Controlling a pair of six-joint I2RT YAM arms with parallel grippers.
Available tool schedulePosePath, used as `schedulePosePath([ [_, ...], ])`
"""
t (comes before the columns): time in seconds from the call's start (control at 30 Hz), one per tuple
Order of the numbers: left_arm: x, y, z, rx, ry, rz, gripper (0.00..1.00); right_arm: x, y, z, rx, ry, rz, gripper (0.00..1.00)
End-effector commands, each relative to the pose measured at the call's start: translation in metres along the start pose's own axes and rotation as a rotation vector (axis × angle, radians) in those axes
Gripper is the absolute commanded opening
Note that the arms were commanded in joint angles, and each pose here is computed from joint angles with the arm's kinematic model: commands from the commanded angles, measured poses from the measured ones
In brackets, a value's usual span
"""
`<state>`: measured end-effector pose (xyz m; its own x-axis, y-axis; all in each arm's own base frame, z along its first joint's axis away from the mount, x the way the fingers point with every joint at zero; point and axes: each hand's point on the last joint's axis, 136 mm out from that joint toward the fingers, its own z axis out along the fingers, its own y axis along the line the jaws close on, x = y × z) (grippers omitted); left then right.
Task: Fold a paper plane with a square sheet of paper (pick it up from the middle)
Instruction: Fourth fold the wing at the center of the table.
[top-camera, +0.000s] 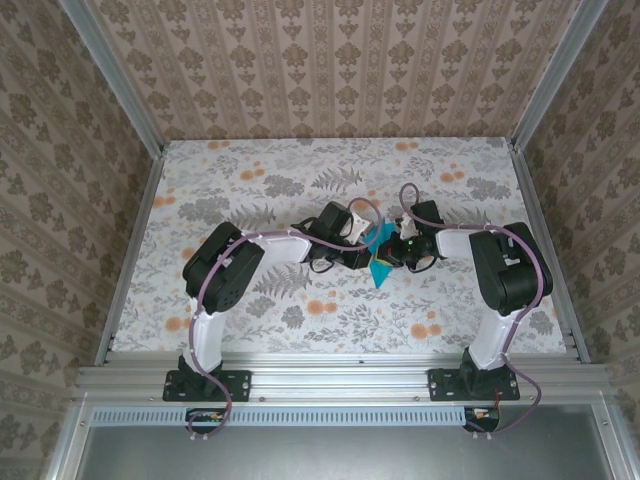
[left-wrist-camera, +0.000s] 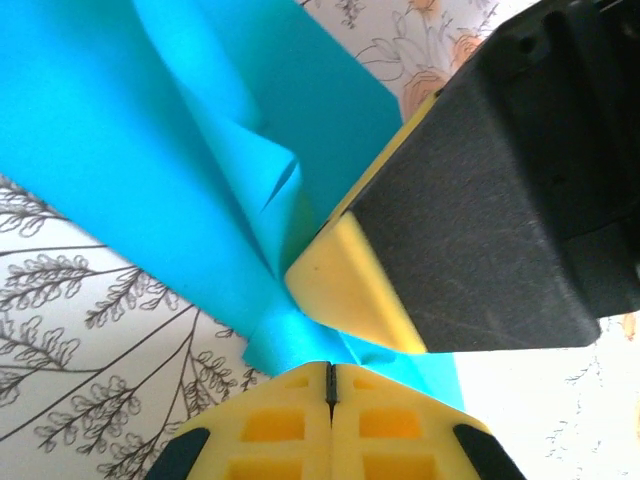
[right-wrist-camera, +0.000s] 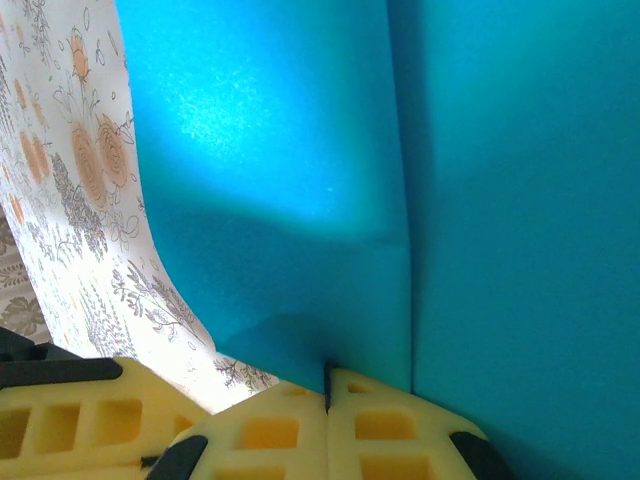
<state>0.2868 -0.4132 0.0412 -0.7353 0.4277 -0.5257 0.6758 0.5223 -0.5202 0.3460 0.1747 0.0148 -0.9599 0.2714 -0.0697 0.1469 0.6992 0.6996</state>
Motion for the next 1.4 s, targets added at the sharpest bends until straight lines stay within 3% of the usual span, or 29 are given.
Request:
schedulePosePath([
  [0.0,0.0,0.007,-0.001,-0.034,0.017,-0.007,0.0,0.003,0.0,0.004,-0.001,0.025,-0.007,0.01],
  [0.67,0.015,0.025,0.027,-0.04,0.082,-0.019,0.0,0.001,0.02,-0.003,-0.046,0.015,-0.019,0.01],
  [1.37,0.021,0.028,0.027,-0.045,0.09,-0.019,0.0,-0.001,0.025,-0.005,-0.054,-0.001,-0.012,0.01],
])
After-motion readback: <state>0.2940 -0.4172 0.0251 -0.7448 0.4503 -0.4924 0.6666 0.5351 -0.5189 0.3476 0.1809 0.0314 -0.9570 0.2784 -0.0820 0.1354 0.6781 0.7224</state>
